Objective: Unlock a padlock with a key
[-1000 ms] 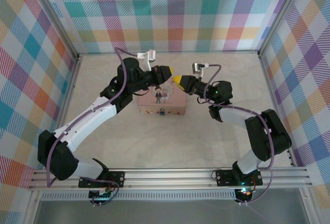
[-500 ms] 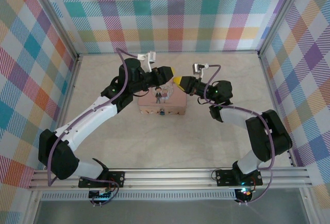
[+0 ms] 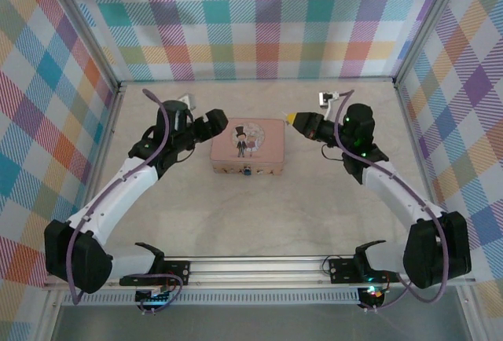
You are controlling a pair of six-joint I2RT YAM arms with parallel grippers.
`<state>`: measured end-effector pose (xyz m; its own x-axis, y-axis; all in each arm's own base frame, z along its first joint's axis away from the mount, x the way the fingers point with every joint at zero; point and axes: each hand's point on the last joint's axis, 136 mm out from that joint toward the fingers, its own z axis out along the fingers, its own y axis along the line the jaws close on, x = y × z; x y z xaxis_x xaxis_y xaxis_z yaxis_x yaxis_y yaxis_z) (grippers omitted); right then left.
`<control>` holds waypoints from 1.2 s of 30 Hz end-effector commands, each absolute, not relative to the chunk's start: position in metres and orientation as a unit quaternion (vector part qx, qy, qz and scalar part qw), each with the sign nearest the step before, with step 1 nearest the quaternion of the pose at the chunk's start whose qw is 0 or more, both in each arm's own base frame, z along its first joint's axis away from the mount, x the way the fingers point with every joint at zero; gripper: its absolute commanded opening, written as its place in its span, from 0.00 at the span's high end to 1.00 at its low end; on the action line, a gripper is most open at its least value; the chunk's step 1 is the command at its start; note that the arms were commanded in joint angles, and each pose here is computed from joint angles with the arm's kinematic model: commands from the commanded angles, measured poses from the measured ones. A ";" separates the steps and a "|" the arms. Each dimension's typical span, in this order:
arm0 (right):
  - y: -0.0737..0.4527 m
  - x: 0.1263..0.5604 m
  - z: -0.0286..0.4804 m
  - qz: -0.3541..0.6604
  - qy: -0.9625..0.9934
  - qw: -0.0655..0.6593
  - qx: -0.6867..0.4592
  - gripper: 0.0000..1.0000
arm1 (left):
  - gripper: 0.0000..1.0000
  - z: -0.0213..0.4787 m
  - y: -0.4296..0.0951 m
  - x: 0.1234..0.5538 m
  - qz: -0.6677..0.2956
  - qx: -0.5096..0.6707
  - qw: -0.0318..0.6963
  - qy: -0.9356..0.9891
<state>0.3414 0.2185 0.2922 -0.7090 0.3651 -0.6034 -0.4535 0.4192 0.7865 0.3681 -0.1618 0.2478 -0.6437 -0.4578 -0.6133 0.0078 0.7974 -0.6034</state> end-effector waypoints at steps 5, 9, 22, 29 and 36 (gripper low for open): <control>0.179 0.346 0.205 0.356 0.868 0.347 0.010 1.00 | 0.09 0.164 -0.147 0.403 -0.251 -0.179 0.334 0.891; 0.167 0.344 0.174 0.314 0.891 0.327 0.028 1.00 | 0.09 0.136 -0.158 0.426 -0.260 -0.184 0.313 0.895; 0.164 0.337 0.123 0.286 0.916 0.279 0.037 1.00 | 0.12 0.126 -0.200 0.483 -0.310 -0.145 0.288 0.894; 0.167 0.337 0.124 0.287 0.915 0.282 0.033 1.00 | 0.13 0.122 -0.237 0.502 -0.372 -0.128 0.258 0.882; 0.159 0.350 0.148 0.255 0.914 0.317 0.016 1.00 | 0.00 0.148 -0.208 0.476 -0.328 -0.127 0.307 0.884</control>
